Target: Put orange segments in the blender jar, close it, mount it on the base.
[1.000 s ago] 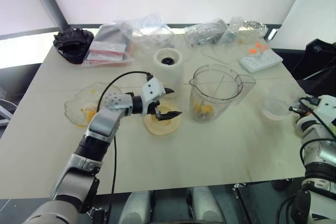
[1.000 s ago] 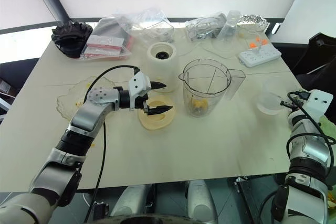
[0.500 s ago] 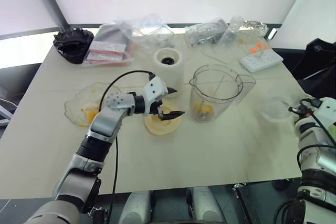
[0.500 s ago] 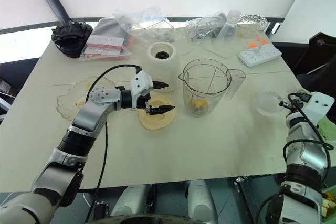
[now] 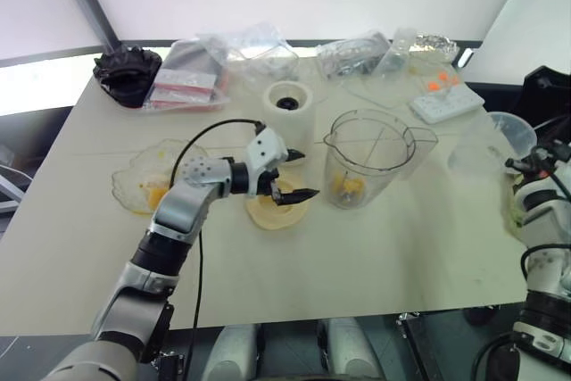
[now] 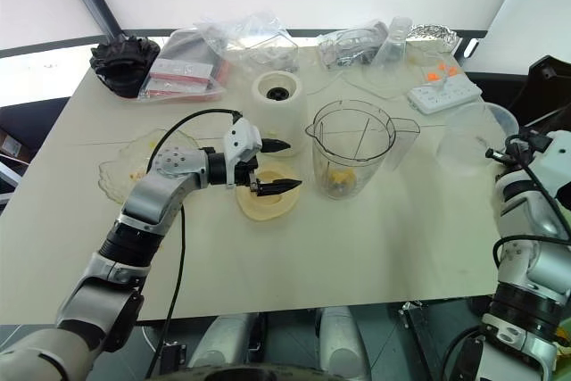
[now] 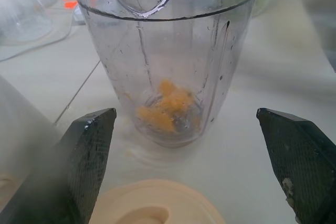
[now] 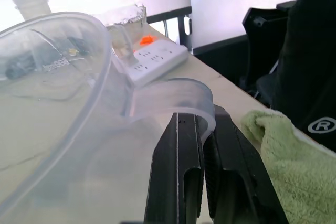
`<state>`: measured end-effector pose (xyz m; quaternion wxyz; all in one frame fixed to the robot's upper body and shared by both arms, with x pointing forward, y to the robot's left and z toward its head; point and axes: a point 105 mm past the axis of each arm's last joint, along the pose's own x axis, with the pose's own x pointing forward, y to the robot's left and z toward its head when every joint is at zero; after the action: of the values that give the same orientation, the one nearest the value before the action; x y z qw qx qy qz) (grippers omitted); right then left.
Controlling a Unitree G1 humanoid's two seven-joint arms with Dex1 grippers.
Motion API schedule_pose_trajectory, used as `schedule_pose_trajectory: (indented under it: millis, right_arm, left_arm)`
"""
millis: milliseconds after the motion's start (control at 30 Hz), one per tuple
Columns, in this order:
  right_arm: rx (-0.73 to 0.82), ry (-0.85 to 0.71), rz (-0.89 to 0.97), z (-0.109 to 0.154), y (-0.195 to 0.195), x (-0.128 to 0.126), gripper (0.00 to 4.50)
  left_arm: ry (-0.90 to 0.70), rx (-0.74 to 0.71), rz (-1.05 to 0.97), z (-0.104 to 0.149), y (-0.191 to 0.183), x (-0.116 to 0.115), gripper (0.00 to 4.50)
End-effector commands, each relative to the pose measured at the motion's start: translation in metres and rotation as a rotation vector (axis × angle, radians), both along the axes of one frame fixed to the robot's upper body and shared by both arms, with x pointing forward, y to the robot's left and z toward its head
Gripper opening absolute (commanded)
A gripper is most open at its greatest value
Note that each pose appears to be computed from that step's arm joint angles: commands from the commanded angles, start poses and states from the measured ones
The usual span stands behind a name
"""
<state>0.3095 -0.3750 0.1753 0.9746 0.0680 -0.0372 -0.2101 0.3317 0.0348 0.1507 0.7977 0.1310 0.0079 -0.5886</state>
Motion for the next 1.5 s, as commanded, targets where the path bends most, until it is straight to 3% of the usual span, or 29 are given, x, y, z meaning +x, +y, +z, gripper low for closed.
schedule_pose_trajectory:
  millis: [33, 367, 600, 1000, 1500]
  right_arm:
    - [-0.078, -0.145, 0.027, 0.064, 0.005, -0.014, 0.03]
    - [-0.372, -0.116, 0.131, 0.133, 0.035, -0.031, 0.03]
    - [-0.532, -0.080, 0.179, 0.154, 0.058, -0.033, 0.03]
    - [-0.806, -0.012, 0.271, 0.155, 0.098, -0.019, 0.03]
    - [-1.007, -0.006, 0.333, 0.156, 0.125, -0.001, 0.03]
  left_arm:
    - [-0.071, -0.056, -0.014, 0.023, -0.002, -0.001, 4.50]
    - [-0.047, -0.164, 0.022, 0.029, -0.004, 0.004, 4.50]
    - [-0.034, -0.189, 0.035, 0.028, -0.007, 0.007, 4.50]
    - [-0.034, -0.175, 0.021, 0.024, -0.009, 0.005, 4.50]
    - [-0.039, -0.162, 0.013, 0.024, -0.009, 0.003, 4.50]
